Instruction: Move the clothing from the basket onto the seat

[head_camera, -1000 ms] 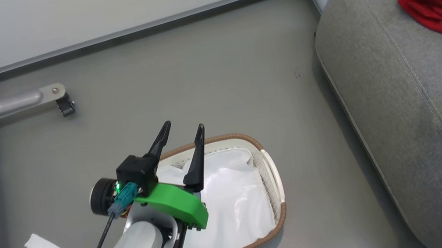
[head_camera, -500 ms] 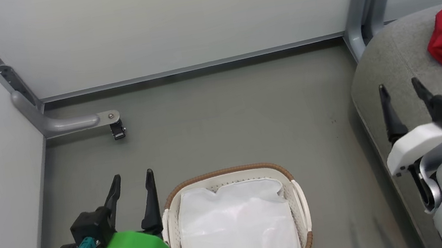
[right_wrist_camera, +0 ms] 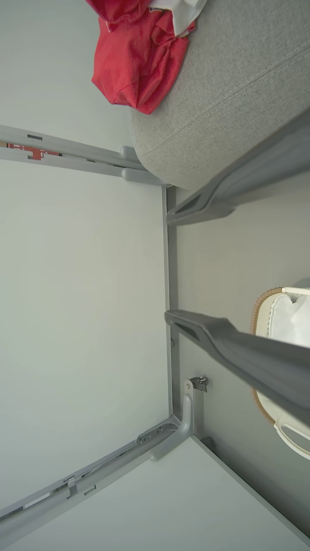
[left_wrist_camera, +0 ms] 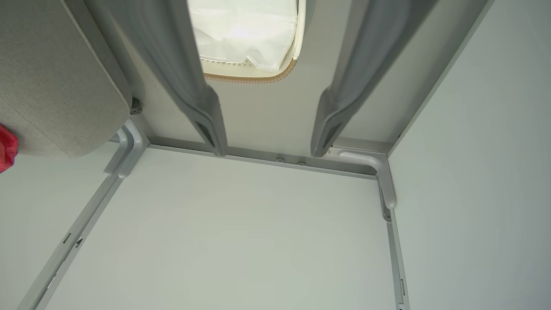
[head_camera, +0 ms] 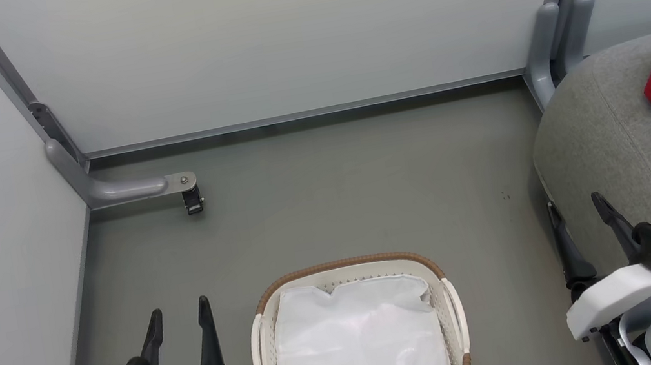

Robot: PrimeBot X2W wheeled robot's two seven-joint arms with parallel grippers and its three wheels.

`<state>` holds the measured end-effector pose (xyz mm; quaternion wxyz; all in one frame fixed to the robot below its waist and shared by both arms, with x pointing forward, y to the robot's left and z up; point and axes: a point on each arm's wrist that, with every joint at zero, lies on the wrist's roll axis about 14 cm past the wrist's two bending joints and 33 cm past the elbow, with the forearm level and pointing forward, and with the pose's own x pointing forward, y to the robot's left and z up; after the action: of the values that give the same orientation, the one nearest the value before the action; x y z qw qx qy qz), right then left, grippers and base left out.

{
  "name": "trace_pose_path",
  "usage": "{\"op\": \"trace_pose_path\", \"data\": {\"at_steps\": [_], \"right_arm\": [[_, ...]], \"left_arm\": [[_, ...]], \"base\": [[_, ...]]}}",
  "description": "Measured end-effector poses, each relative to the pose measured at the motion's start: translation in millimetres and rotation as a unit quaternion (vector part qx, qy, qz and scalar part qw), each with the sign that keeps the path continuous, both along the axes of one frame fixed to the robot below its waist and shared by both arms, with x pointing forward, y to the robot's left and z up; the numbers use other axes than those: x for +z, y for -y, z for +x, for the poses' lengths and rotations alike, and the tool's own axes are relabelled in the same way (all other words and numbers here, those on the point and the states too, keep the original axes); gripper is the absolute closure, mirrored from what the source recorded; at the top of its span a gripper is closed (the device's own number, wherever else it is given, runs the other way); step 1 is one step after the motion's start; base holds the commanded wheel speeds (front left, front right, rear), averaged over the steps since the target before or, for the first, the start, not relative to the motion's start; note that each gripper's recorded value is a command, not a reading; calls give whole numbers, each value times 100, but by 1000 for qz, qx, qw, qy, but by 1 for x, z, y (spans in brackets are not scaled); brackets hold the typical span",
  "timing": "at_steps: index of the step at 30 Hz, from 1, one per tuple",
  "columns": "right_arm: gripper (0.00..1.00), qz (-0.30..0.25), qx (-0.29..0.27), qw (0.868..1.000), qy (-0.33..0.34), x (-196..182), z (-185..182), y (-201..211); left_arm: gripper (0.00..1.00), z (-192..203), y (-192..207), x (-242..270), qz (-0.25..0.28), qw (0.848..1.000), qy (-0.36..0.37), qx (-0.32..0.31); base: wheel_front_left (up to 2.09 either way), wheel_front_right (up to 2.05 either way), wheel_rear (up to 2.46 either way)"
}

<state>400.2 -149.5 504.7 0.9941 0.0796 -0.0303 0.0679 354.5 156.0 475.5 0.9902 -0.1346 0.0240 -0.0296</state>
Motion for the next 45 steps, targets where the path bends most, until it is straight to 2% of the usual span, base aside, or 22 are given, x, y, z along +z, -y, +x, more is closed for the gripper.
{"op": "trace_pose_path", "data": {"at_steps": [14, 45], "right_arm": [[0, 2, 9, 1000, -6, -5, -9, -5], [0, 7, 18, 1000, -18, -12, -11, -12]], "left_arm": [[0, -13, -19, -2, 4, 999, 2, 39], [0, -15, -17, -13, 4, 999, -10, 33]], "base": [[0, 0, 0], [0, 0, 0]]}}
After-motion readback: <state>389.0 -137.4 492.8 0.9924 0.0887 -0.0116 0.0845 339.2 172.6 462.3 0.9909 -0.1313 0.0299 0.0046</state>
